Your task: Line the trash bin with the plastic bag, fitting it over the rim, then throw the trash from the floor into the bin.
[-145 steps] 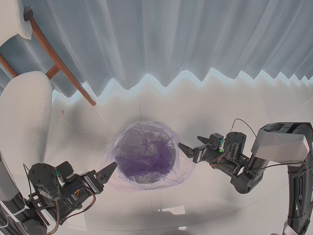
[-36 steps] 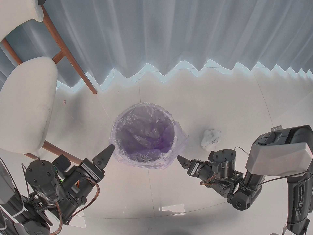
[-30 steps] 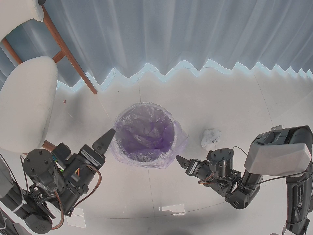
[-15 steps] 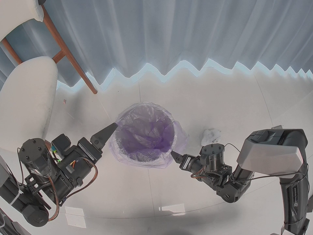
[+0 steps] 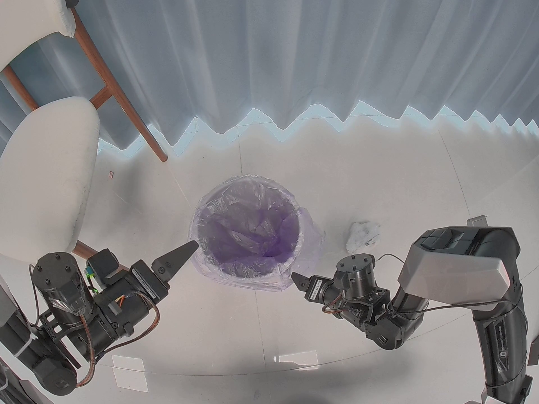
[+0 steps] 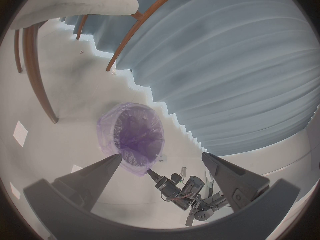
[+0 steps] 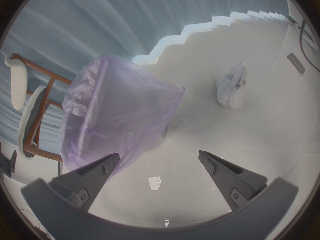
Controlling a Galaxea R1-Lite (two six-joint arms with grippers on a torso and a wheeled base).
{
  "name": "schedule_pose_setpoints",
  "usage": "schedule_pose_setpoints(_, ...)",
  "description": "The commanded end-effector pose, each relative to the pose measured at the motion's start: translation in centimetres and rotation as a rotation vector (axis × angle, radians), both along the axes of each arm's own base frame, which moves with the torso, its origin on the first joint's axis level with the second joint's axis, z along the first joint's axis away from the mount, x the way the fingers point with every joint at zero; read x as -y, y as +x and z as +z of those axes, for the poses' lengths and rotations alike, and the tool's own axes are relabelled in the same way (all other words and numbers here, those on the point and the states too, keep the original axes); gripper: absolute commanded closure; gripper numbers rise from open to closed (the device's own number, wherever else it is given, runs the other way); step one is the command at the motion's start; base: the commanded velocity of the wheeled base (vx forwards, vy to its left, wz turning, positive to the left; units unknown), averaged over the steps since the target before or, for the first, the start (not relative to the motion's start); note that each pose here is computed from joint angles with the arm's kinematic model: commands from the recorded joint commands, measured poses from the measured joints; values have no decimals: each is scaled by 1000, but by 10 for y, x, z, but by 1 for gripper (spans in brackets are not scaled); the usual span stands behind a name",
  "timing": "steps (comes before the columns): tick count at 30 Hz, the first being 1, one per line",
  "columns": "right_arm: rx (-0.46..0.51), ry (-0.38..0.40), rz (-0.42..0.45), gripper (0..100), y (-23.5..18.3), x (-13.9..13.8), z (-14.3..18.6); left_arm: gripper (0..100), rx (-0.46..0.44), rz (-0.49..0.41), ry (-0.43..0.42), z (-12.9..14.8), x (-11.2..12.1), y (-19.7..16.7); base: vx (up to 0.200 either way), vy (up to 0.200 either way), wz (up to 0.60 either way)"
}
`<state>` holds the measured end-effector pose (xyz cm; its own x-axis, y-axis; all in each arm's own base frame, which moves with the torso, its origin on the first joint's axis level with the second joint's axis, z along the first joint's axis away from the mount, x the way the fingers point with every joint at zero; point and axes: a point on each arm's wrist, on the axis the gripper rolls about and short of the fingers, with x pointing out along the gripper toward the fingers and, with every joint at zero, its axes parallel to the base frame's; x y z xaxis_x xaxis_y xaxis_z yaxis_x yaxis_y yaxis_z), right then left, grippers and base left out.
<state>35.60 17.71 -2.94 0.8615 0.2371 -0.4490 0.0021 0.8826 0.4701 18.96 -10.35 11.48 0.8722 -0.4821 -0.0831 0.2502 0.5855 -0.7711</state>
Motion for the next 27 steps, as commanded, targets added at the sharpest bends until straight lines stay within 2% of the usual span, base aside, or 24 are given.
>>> schedule_pose_setpoints(1,-29,-21,-11,0,1,0,-14,0,-23,21,15,-4,-6,-3,0,0,0)
schedule_pose_setpoints(7,-58,-85,10,0,3,-1,-20,0,-41,61,23,-7,-16,-1,0,0,0)
schedule_pose_setpoints(10,-122,-136,22,0,6,-3,-21,0,-43,58,26,-8,-15,-2,0,0,0)
schedule_pose_setpoints(14,-152,-151,23,0,12,-6,-19,0,-40,58,24,-7,-15,-2,0,0,0)
schedule_pose_setpoints(22,-352,-243,17,0,28,-12,-14,0,-31,41,20,-5,-15,-11,0,0,0)
schedule_pose_setpoints(24,-386,-254,15,0,29,-13,-13,0,-40,43,26,-7,-16,-14,0,0,0)
schedule_pose_setpoints(27,-387,-221,-19,0,35,-19,-19,0,-52,40,33,-9,-17,-18,0,0,0)
